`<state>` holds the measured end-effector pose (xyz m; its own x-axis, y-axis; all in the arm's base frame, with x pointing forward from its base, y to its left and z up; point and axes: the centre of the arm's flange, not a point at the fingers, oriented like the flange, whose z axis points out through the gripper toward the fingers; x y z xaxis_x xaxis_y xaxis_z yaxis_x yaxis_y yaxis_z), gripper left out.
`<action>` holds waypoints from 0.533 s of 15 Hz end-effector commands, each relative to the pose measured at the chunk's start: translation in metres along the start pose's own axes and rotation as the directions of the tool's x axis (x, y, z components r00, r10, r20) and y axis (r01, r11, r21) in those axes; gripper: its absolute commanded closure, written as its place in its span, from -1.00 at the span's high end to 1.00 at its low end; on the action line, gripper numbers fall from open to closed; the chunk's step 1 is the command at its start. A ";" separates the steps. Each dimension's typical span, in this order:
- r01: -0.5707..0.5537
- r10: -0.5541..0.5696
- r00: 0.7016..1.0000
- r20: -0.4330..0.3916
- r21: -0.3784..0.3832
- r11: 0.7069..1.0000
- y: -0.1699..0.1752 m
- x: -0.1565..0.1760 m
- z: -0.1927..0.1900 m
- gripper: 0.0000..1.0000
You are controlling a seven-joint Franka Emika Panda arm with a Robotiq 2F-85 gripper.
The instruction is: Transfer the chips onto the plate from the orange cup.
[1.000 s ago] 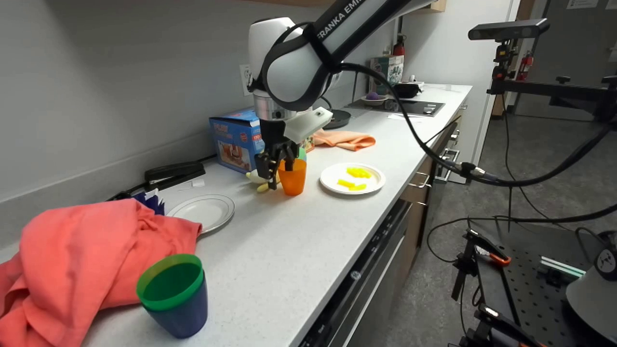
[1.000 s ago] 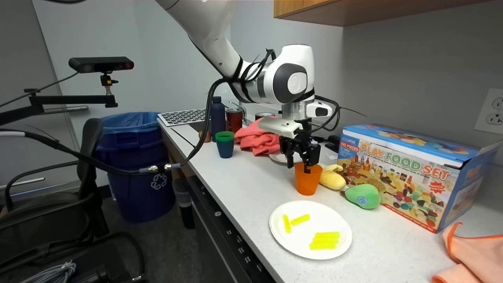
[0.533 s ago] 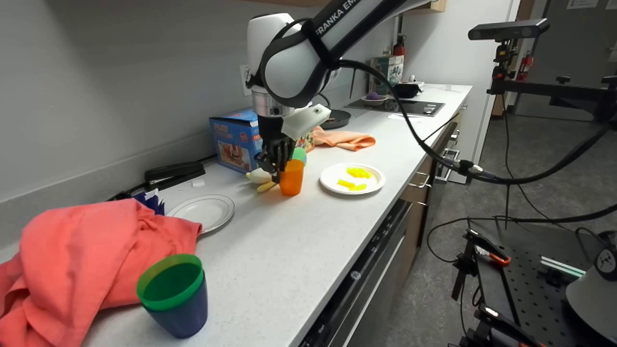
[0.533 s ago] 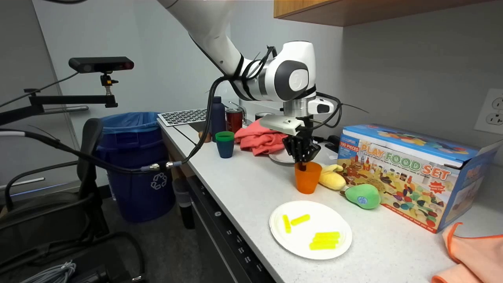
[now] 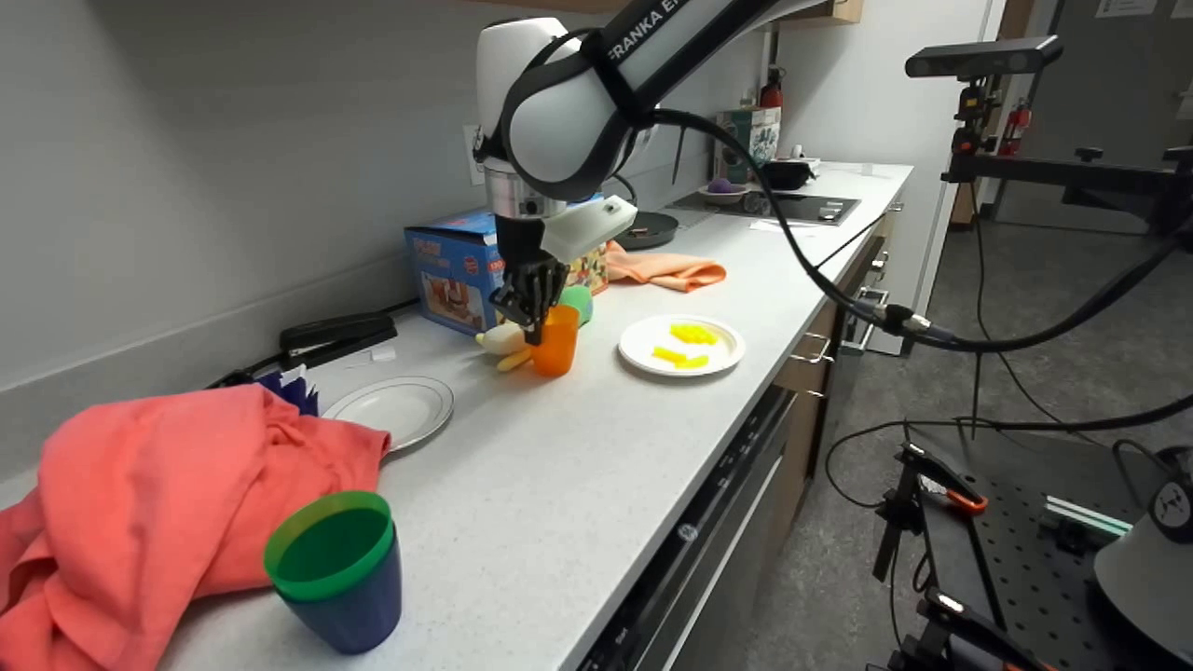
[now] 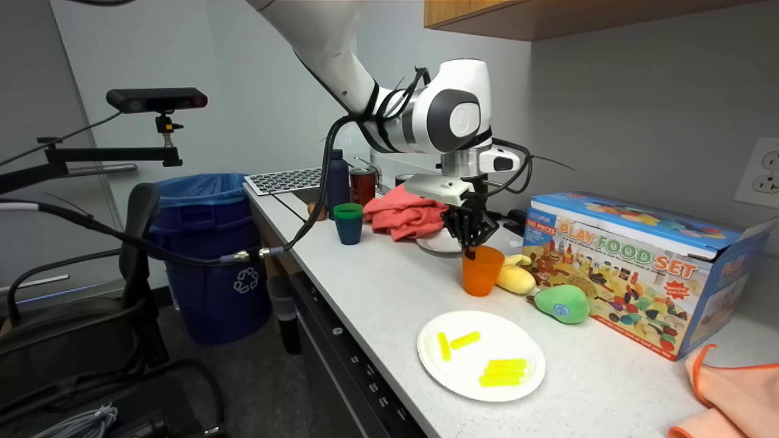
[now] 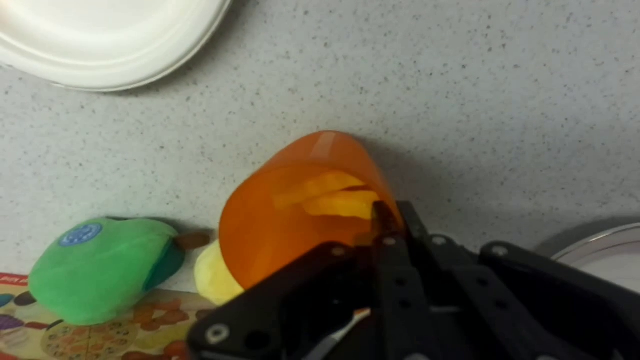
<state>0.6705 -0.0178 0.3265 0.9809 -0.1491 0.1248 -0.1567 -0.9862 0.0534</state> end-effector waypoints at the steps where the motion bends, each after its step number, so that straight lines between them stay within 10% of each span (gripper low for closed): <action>1: -0.013 0.013 1.000 -0.011 -0.014 1.000 0.003 0.002 -0.003 -0.98; 8: -0.047 0.047 0.999 -0.007 0.026 0.999 -0.014 -0.012 -0.053 -0.98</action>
<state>0.6691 -0.0146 0.3441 0.9754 -0.1697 0.1407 -0.1771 -0.9833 0.0420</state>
